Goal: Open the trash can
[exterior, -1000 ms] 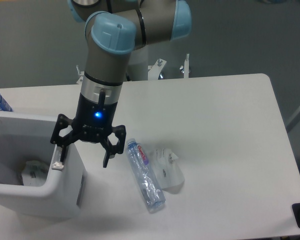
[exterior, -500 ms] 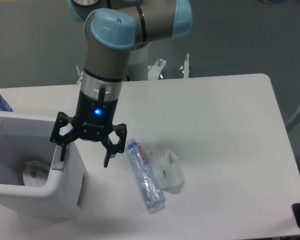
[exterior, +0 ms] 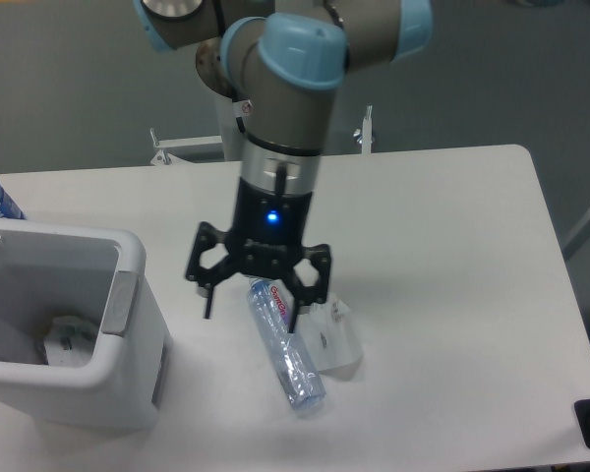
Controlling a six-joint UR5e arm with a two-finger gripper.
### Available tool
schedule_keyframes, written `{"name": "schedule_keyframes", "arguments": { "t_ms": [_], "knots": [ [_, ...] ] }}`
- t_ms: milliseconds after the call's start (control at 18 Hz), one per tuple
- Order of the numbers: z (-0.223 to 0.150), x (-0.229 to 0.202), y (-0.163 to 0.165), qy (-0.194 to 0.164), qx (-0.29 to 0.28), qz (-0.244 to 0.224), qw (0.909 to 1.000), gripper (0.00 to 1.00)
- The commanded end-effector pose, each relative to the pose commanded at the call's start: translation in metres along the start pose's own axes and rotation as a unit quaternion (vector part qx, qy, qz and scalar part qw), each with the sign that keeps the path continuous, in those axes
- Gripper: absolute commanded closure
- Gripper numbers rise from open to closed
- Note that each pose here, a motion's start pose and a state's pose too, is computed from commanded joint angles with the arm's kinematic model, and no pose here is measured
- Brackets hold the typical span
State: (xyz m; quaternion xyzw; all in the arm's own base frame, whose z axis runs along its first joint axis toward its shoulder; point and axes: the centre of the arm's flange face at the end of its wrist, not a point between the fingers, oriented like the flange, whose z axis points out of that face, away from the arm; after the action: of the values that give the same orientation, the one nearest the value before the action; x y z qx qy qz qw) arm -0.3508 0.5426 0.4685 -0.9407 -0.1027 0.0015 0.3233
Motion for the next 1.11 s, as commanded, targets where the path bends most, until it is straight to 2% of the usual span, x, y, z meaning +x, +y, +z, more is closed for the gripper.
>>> {"name": "schedule_keyframes", "arguments": {
  "t_ms": [56, 222, 278, 389, 556, 667, 944, 1111],
  "knots": [
    [0.004, -0.004, 0.002, -0.001, -0.005, 0.011, 0.9999, 0.00],
    [0.014, -0.044, 0.030, -0.070, -0.072, 0.028, 0.9945, 0.00],
    [0.020, -0.065, 0.044, -0.078, -0.096, 0.038, 0.9916, 0.00],
    [0.032, -0.084, 0.060, -0.067, -0.124, 0.059, 0.9882, 0.00],
    [0.034, -0.116, 0.084, -0.069, -0.168, 0.067, 0.9811, 0.00],
    [0.038, -0.125, 0.090, -0.059, -0.188, 0.100, 0.9753, 0.00],
    [0.049, -0.134, 0.109, -0.040, -0.249, 0.191, 0.9487, 0.00],
    [0.052, -0.131, 0.113, -0.040, -0.264, 0.210, 0.9406, 0.00]
  ]
}}
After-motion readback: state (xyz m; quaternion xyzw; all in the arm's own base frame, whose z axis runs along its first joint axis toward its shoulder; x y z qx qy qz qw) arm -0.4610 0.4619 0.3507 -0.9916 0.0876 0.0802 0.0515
